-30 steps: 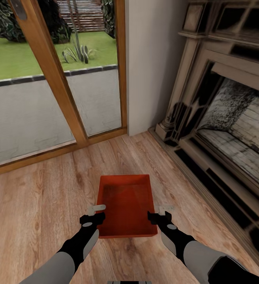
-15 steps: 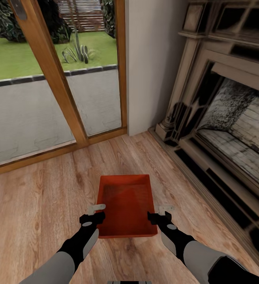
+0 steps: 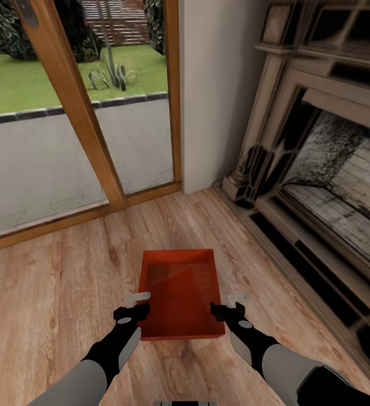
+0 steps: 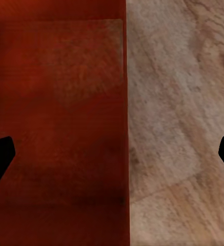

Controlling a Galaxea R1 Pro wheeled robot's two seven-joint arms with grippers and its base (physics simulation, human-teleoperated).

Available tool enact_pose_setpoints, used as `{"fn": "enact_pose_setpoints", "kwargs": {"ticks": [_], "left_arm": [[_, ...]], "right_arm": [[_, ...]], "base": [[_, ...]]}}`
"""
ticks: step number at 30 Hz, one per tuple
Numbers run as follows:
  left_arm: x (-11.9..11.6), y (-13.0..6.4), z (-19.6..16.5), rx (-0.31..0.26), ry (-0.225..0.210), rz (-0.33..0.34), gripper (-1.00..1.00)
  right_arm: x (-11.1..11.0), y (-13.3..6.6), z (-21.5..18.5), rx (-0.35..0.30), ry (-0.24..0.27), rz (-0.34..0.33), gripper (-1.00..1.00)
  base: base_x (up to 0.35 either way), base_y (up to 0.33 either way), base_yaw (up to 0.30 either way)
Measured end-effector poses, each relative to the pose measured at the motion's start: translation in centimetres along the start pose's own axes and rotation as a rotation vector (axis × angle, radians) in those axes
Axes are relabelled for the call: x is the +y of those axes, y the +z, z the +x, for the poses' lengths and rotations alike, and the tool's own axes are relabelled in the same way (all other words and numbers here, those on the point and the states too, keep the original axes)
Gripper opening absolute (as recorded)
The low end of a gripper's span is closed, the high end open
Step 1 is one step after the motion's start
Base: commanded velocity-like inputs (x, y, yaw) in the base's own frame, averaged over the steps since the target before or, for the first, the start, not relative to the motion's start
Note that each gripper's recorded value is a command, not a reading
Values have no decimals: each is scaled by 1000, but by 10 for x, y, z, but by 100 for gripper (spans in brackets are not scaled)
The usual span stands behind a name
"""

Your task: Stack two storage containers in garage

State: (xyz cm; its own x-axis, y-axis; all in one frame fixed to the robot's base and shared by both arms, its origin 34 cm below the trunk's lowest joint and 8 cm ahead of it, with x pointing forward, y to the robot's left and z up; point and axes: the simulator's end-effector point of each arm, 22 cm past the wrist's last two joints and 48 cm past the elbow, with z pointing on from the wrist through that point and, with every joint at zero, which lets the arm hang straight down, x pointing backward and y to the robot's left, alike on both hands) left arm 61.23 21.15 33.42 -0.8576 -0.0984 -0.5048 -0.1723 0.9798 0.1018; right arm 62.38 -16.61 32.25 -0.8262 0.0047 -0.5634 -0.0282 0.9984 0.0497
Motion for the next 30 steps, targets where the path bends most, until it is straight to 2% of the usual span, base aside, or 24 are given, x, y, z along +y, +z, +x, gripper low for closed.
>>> {"fn": "enact_pose_setpoints", "kwargs": {"ticks": [3, 23, 30], "left_arm": [[0, 5, 4, 1, 0, 0, 100], [9, 7, 3, -3, 5, -11, 100], [17, 9, 3, -3, 7, -22, 100]], "right_arm": [[0, 4, 4, 0, -1, 0, 100], [1, 4, 4, -3, -3, -2, 100], [1, 4, 3, -4, -4, -2, 100]], "base": [[0, 0, 0], [1, 0, 0], [146, 0, 0]]}}
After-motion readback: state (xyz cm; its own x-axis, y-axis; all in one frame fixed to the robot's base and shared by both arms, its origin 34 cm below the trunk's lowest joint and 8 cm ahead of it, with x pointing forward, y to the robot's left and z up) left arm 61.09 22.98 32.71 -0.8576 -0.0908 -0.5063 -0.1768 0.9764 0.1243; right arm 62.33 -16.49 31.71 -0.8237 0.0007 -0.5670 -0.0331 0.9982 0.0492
